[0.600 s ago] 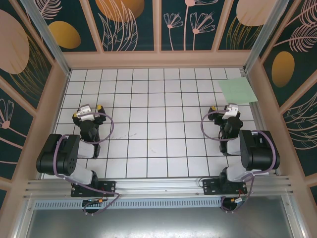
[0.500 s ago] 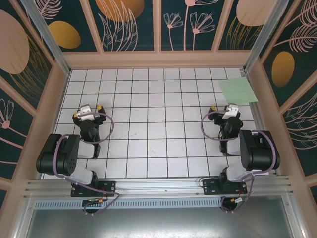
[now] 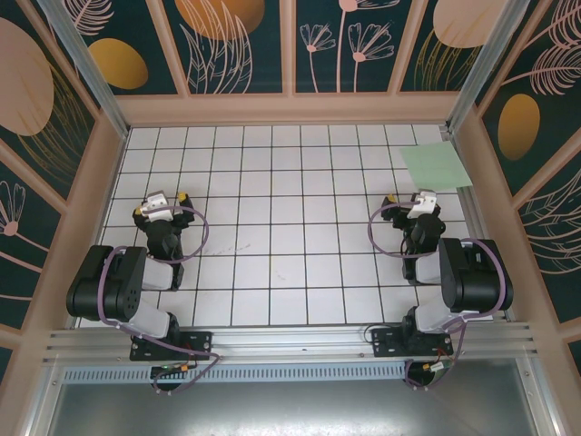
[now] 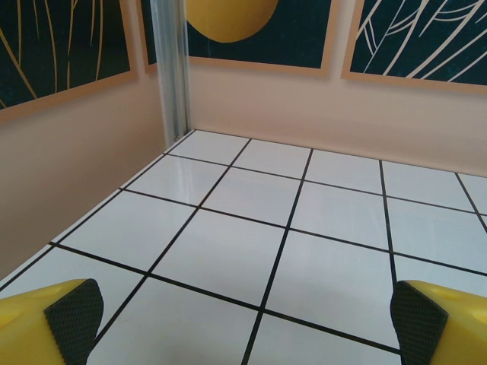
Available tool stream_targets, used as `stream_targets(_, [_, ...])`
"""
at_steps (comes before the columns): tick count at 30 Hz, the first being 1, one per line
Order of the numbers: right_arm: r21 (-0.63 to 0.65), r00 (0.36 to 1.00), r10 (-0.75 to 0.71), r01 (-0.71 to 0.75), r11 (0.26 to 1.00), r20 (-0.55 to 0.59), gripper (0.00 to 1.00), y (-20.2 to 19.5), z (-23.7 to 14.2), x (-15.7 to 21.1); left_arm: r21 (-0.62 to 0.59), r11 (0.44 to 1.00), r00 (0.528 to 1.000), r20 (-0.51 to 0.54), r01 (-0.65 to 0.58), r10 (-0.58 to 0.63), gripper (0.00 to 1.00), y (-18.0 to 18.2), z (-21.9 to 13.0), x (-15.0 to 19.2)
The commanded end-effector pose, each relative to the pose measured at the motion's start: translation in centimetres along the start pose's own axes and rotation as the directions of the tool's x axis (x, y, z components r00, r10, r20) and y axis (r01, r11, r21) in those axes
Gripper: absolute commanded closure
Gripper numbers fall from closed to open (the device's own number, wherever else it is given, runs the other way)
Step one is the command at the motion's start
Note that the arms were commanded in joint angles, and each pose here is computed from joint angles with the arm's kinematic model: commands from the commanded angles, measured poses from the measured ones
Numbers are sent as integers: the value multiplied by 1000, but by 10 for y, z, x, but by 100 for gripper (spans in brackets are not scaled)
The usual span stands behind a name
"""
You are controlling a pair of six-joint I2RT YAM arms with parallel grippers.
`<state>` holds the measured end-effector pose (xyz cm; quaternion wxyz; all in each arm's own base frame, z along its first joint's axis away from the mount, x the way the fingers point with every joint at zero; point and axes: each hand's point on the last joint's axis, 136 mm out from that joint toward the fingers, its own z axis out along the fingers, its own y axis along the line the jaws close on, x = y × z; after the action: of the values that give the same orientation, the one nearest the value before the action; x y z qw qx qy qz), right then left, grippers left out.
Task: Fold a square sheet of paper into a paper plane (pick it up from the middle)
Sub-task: Move the square sheet of paper to the center of the table.
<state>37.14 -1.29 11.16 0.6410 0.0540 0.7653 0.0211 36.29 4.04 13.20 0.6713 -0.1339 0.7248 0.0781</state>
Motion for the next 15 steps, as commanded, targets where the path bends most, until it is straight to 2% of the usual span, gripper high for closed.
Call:
stream_targets(1, [-17, 1000, 14, -14, 1000, 28, 1, 2, 4, -9, 6, 1000, 999, 23, 22, -22, 1, 0, 2, -8])
stream_targets(15, [-27, 999, 10, -10, 1000, 31, 1, 3, 3, -10, 8, 1000, 999, 25, 22, -22, 1, -1, 2, -9])
